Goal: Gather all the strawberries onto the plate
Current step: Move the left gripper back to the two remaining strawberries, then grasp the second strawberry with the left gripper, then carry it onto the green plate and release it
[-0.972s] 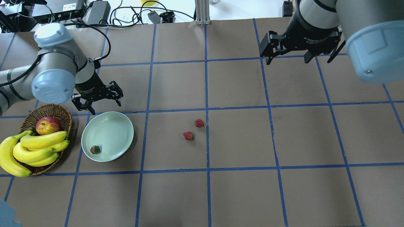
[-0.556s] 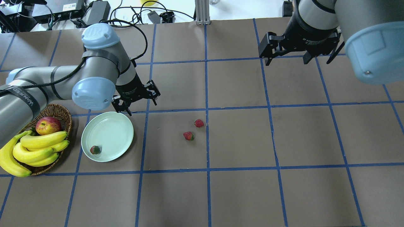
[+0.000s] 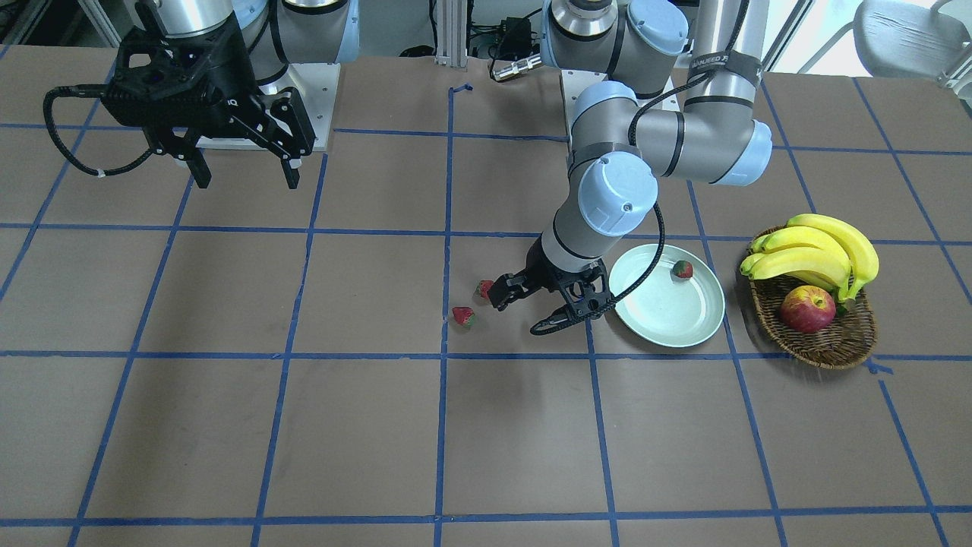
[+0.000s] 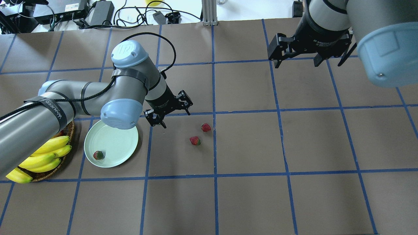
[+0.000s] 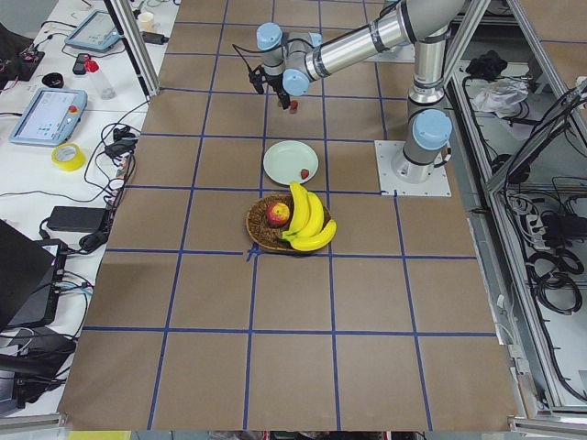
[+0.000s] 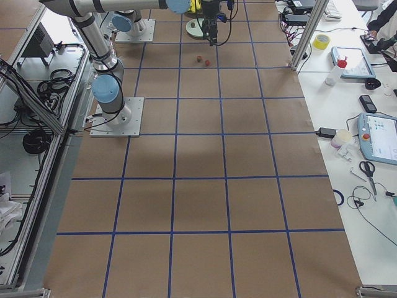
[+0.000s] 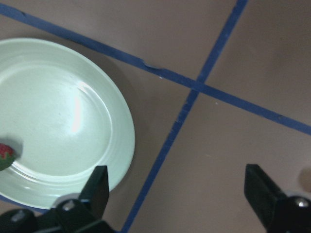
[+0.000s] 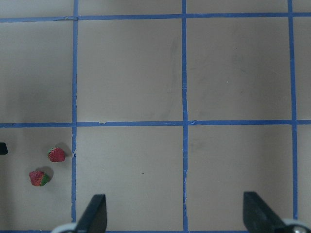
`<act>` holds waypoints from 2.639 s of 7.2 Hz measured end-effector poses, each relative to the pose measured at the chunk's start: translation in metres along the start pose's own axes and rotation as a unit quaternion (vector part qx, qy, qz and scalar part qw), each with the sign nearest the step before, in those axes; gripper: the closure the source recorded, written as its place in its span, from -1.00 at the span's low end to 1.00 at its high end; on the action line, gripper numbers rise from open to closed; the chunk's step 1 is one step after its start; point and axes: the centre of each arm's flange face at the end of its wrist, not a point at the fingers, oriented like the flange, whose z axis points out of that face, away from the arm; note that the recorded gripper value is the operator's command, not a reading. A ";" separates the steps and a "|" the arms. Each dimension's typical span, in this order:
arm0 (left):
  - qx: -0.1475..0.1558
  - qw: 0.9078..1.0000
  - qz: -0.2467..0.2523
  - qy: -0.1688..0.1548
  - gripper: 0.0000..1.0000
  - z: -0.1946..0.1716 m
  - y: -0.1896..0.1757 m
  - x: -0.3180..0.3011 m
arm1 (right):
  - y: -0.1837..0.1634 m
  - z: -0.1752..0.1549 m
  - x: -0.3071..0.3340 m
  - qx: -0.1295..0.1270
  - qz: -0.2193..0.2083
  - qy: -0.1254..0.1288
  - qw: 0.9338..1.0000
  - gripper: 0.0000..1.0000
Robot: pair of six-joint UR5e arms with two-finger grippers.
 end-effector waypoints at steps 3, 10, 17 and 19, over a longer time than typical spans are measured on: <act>-0.013 1.000 0.005 0.002 -1.00 0.025 0.018 -0.003 | 0.000 0.000 0.000 0.000 0.000 0.000 1.000 -1.00; -0.052 0.998 -0.029 0.000 1.00 0.059 0.027 0.007 | 0.000 0.000 0.000 0.001 -0.001 0.000 1.000 -1.00; -0.001 1.000 -0.025 0.003 1.00 0.002 -0.008 0.020 | -0.001 0.000 0.000 0.001 -0.001 0.000 1.000 -1.00; 0.016 0.998 -0.008 -0.052 1.00 -0.048 -0.058 -0.012 | 0.000 -0.001 0.000 0.001 -0.001 0.000 1.000 -1.00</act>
